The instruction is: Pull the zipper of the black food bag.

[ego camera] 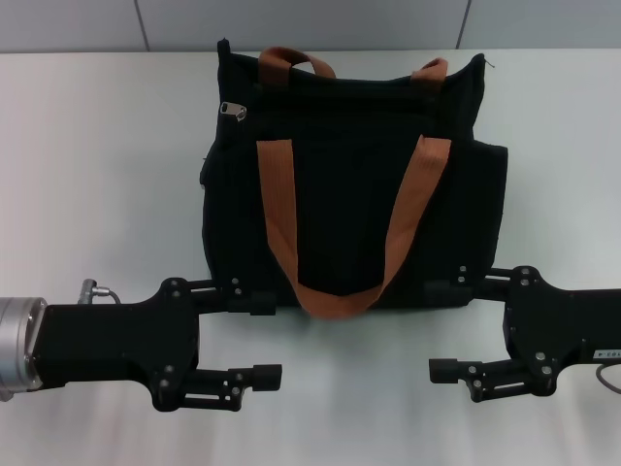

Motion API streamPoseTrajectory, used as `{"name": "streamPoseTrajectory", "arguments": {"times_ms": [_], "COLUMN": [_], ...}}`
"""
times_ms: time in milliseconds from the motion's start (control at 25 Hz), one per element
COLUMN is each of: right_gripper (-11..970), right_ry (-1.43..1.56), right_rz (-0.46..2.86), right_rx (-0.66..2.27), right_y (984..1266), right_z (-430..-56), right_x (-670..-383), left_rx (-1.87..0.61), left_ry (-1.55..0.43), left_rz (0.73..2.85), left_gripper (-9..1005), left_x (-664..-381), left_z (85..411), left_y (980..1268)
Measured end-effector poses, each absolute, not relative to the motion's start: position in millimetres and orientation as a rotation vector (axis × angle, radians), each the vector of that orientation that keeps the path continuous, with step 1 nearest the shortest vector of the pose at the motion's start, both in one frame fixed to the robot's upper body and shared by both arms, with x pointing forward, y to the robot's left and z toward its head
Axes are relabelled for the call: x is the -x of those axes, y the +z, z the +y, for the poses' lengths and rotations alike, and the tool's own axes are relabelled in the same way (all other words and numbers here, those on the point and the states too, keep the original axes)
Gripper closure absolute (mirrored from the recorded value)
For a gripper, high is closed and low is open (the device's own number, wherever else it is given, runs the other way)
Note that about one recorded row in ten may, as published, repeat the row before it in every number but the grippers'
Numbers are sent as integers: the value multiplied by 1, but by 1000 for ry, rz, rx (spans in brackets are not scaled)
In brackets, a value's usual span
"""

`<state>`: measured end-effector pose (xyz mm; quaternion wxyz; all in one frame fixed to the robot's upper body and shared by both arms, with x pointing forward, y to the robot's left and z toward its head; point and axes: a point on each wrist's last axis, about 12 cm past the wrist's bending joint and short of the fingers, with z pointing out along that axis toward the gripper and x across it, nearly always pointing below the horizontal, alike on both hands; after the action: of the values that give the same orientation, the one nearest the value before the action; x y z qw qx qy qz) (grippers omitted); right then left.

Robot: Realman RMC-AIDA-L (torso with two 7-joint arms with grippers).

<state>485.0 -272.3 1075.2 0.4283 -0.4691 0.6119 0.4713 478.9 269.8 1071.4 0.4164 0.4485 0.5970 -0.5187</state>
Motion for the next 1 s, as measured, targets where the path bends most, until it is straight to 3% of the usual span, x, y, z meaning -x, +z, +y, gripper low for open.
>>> {"name": "streamPoseTrajectory", "arguments": {"times_ms": [760,1000], "right_gripper": [132,132], "right_ry": [1175,1175], "right_rz": [1527,1533], "right_rx": [1165,1158], "right_y": [1075,1075], "right_z": [-273,-274], "right_x": [-485,-484], "left_rx": [-1118,-1020], "left_ry": [-1307,-1285], "left_rz": [1481,1331], "left_gripper": [251,270], "left_x": [-479,-484], "left_z": [269,276], "left_y": [1073,1091]}}
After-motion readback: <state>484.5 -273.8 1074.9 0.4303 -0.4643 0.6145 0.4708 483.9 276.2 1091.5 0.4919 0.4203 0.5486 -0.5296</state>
